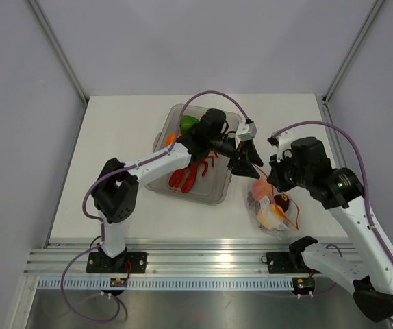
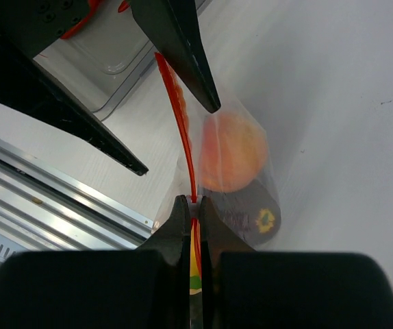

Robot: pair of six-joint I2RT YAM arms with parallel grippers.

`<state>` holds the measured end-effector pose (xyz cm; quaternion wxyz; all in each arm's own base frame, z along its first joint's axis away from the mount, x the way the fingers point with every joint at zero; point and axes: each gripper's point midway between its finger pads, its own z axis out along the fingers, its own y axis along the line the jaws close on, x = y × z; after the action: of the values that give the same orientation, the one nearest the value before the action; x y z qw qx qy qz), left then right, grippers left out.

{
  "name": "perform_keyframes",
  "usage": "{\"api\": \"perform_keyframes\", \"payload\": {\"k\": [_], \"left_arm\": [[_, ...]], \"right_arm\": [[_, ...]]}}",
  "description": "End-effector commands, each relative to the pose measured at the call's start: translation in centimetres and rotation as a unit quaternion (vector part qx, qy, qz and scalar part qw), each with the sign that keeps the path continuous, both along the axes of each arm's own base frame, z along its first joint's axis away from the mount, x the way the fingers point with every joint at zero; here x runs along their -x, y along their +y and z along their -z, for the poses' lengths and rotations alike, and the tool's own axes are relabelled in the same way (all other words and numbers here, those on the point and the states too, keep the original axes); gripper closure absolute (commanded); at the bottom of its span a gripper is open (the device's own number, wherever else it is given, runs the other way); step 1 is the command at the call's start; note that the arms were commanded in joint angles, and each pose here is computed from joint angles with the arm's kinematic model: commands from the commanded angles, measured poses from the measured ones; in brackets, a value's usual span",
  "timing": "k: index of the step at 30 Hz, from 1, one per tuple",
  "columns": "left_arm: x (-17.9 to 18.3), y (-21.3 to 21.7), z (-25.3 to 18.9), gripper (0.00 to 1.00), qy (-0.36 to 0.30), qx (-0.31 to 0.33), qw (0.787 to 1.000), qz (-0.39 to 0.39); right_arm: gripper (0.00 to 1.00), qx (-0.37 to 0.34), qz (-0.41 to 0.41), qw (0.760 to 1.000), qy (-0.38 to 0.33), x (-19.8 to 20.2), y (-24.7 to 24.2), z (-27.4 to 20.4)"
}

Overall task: Place the food in the zip-top bag and seal the zipper
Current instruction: Zip the zipper food storage bag at the center of the board.

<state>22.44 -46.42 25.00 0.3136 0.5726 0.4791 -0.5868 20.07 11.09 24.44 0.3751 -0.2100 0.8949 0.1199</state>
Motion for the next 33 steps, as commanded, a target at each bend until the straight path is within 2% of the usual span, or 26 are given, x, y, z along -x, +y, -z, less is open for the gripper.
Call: {"api": "perform_keyframes", "payload": {"k": [1,2,6,7,8,9,12,15,19,21,23,26,29,33], "left_arm": [[-0.1,-1.0,-2.5,0.48,-0.028,0.043,0.999,0.015],[0.0,-1.0,-2.6,0.57,-0.027,0.043,0.999,0.019],[0.3,-0.8,-2.1,0.81,-0.020,0.034,0.999,0.025],[0.3,-0.8,-2.0,0.81,-0.023,0.031,0.999,0.026],[0.2,-0.9,-2.1,0.77,-0.023,0.030,0.999,0.025],[0.2,-0.8,-1.8,0.60,-0.019,0.023,0.999,0.024],[0.1,-0.7,-1.4,0.40,-0.025,0.019,0.999,0.022],[0.1,-0.6,-0.7,0.33,-0.025,0.007,0.999,0.020],[-0.1,-0.7,-0.6,0.46,-0.028,0.008,0.999,0.019],[-0.2,-0.8,-0.5,0.56,-0.027,0.008,0.999,0.019],[-0.2,-0.9,-0.5,0.71,-0.026,0.007,0.999,0.019],[-0.3,-0.8,-0.8,1.00,-0.026,0.008,0.999,0.018],[-0.7,-0.4,-0.9,1.00,-0.023,0.009,1.000,0.017],[-3.9,0.4,-2.6,1.00,0.024,0.039,0.999,-0.025]], "right_arm": [[1.00,-0.029,-0.016,0.999,-0.041,-1.2,1.3,-2.6],[1.00,-0.029,-0.017,0.999,-0.039,-1.2,1.4,-2.6],[1.00,-0.029,-0.020,0.999,-0.032,-1.3,1.6,-2.4],[1.00,-0.030,-0.022,0.999,-0.031,-1.4,1.7,-2.5],[1.00,-0.031,-0.022,0.999,-0.031,-1.5,1.8,-2.6],[1.00,-0.031,-0.023,0.999,-0.030,-1.5,1.8,-2.6],[1.00,-0.027,-0.023,0.999,-0.028,-1.7,1.9,-2.7],[1.00,-0.023,-0.026,0.999,-0.022,-1.5,1.8,-2.6],[1.00,-0.020,-0.023,0.999,-0.024,-1.5,1.6,-2.8],[1.00,-0.021,-0.023,0.999,-0.023,-1.4,1.6,-2.7],[1.00,-0.022,-0.023,0.999,-0.023,-1.5,1.7,-2.7],[1.00,-0.024,-0.022,0.999,-0.023,-1.6,1.8,-2.7],[1.00,-0.021,-0.021,0.999,-0.022,-1.6,1.7,-2.5],[1.00,-0.013,-0.006,1.000,-0.016,-1.2,0.9,-2.0]]}}
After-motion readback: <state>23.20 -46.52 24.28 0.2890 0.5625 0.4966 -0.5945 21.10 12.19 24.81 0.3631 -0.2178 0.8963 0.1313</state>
